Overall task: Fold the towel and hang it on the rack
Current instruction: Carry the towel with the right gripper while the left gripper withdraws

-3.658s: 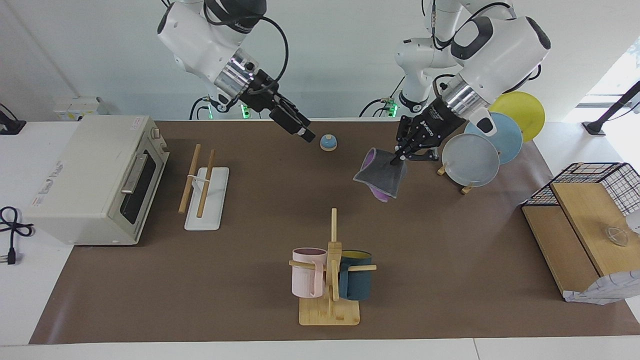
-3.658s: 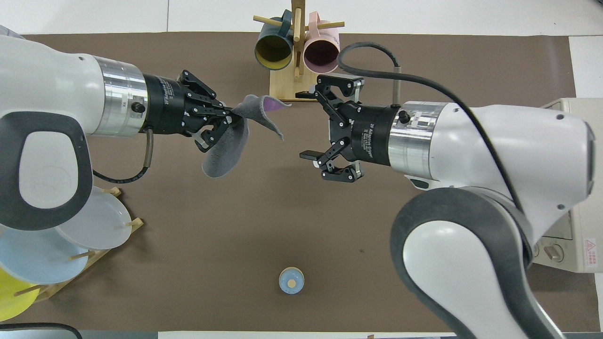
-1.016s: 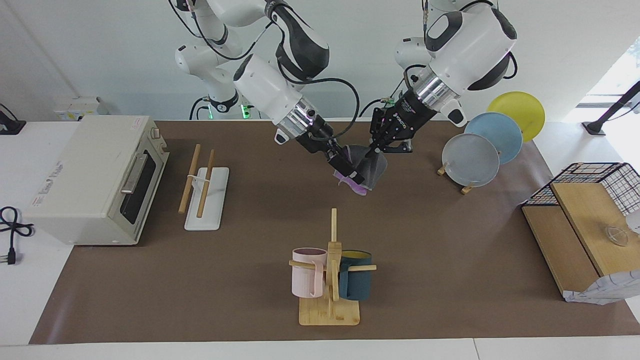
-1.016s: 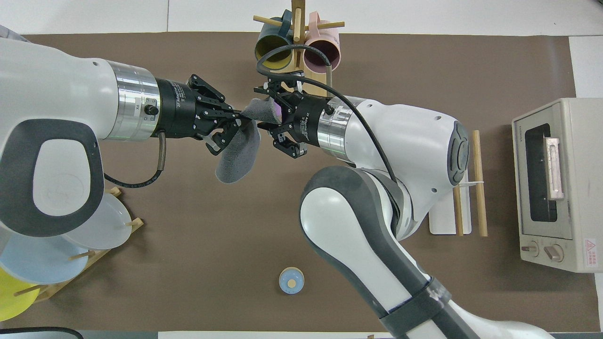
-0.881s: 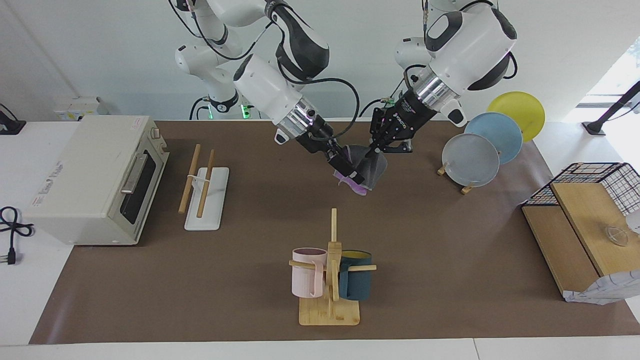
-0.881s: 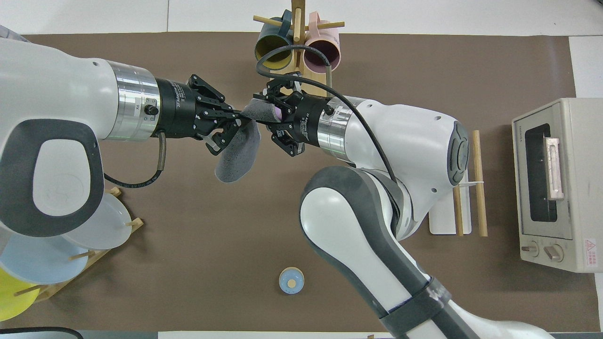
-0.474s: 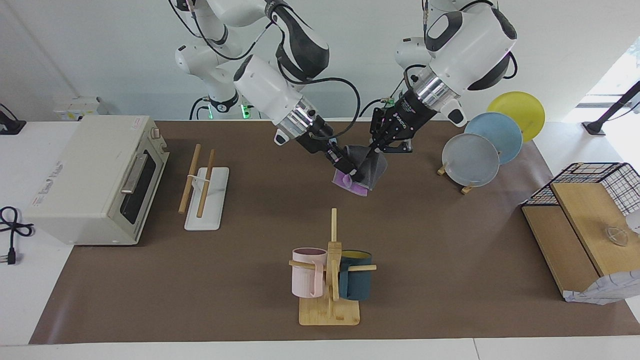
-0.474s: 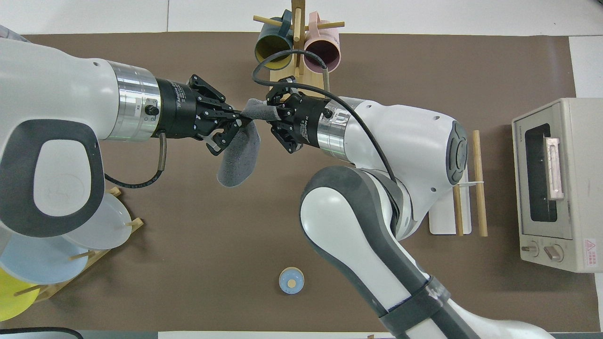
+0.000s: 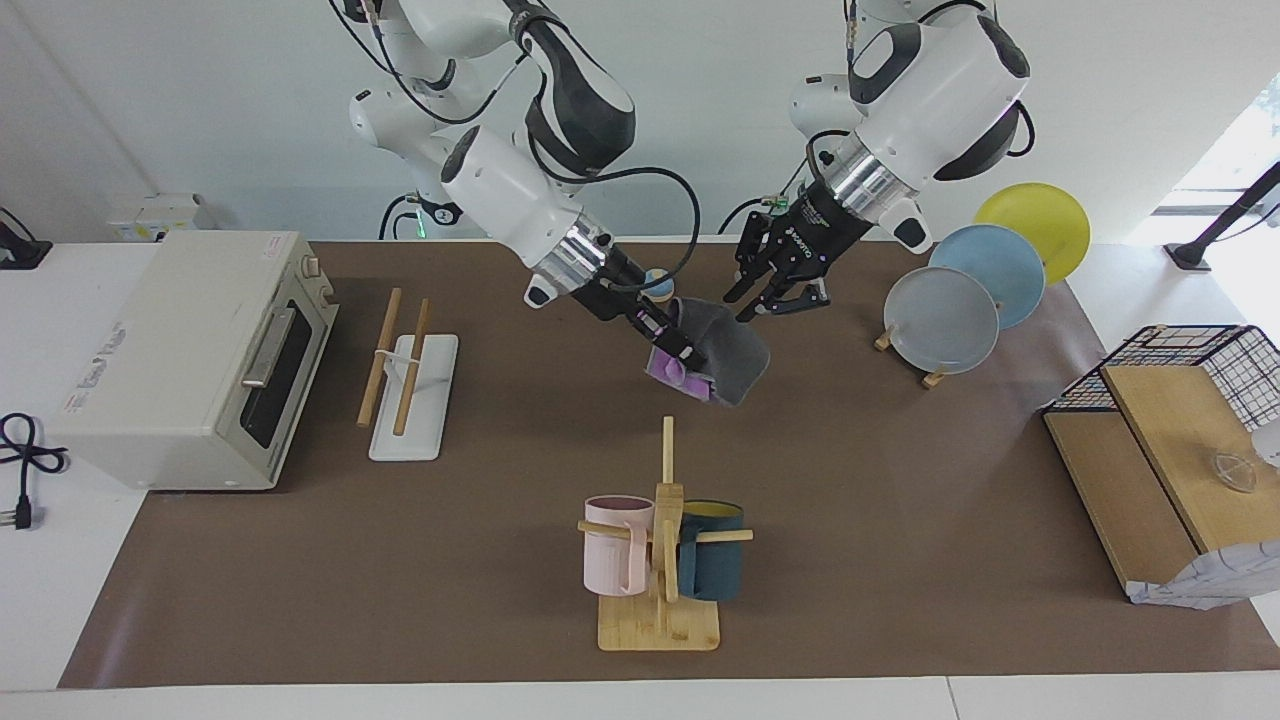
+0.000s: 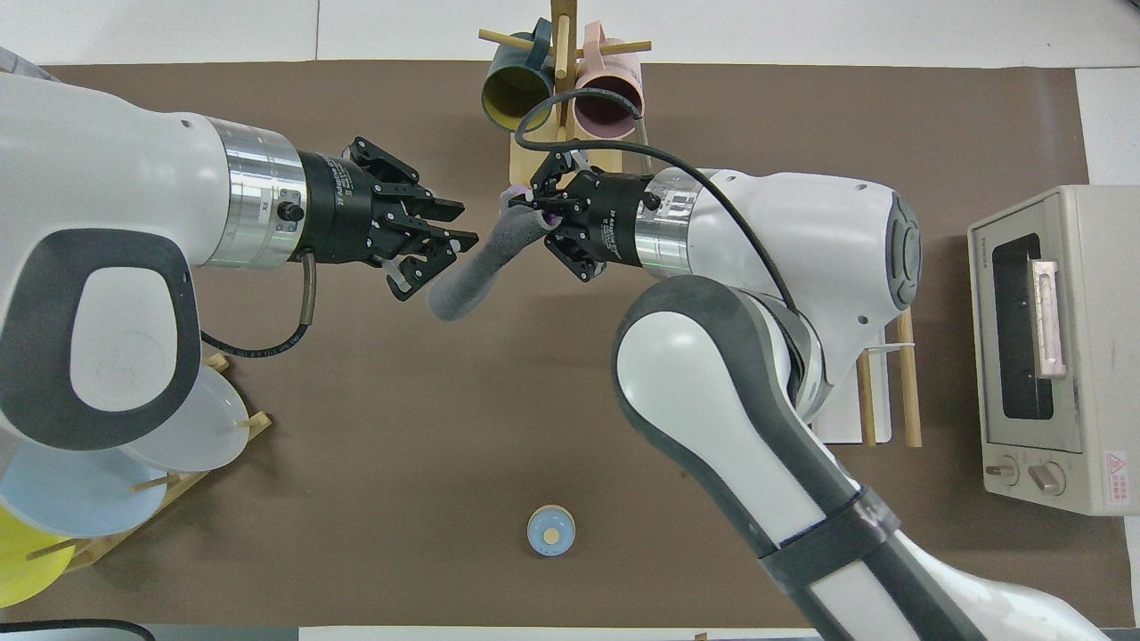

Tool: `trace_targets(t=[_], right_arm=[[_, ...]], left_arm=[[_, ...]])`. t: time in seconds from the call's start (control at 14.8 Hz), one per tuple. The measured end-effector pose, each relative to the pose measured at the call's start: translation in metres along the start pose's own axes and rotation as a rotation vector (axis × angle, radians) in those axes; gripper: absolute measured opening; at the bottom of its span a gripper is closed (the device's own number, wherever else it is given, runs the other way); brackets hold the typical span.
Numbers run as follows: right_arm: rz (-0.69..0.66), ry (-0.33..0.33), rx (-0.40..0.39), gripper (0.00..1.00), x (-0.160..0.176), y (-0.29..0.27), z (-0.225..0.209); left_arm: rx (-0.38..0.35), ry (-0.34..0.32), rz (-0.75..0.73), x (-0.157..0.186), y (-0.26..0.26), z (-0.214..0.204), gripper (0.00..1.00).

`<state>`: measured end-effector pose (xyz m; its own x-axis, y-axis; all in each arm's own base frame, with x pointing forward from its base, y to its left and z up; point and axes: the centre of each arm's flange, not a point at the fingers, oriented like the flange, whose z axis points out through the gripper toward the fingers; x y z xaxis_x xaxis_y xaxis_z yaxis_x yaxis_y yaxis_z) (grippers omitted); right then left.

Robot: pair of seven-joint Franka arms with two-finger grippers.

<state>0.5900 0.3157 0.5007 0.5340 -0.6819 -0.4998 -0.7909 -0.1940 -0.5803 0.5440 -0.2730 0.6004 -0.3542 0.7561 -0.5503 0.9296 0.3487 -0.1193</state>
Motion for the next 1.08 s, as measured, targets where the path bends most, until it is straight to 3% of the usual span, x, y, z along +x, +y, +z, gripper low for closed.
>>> trace_targets(t=[0.14,0.34,0.47,0.81,1.08], right_arm=[[-0.088,0.016,-0.035,0.04,0.004,0.001,-0.001],[-0.367,0.058,-0.231,0.04,0.007,0.011,-0.001],[-0.477,0.069,-0.331,0.04,0.018,0.017,-0.010],[-0.565,0.093,-0.491,0.04,0.088,0.031,-0.078],[-0.580,0.068,-0.551,0.04,0.145,0.067,-0.142]], left_arm=[[-0.008,0.007,0.007,0.000,-0.001,-0.001,0.62],[-0.030,0.050,0.068,0.005,-0.001,0.001,0.96],[-0.031,0.084,0.167,0.017,0.000,0.005,1.00],[-0.046,0.133,0.448,0.081,0.037,-0.015,1.00],[-0.064,0.162,0.671,0.121,0.068,-0.042,1.00]])
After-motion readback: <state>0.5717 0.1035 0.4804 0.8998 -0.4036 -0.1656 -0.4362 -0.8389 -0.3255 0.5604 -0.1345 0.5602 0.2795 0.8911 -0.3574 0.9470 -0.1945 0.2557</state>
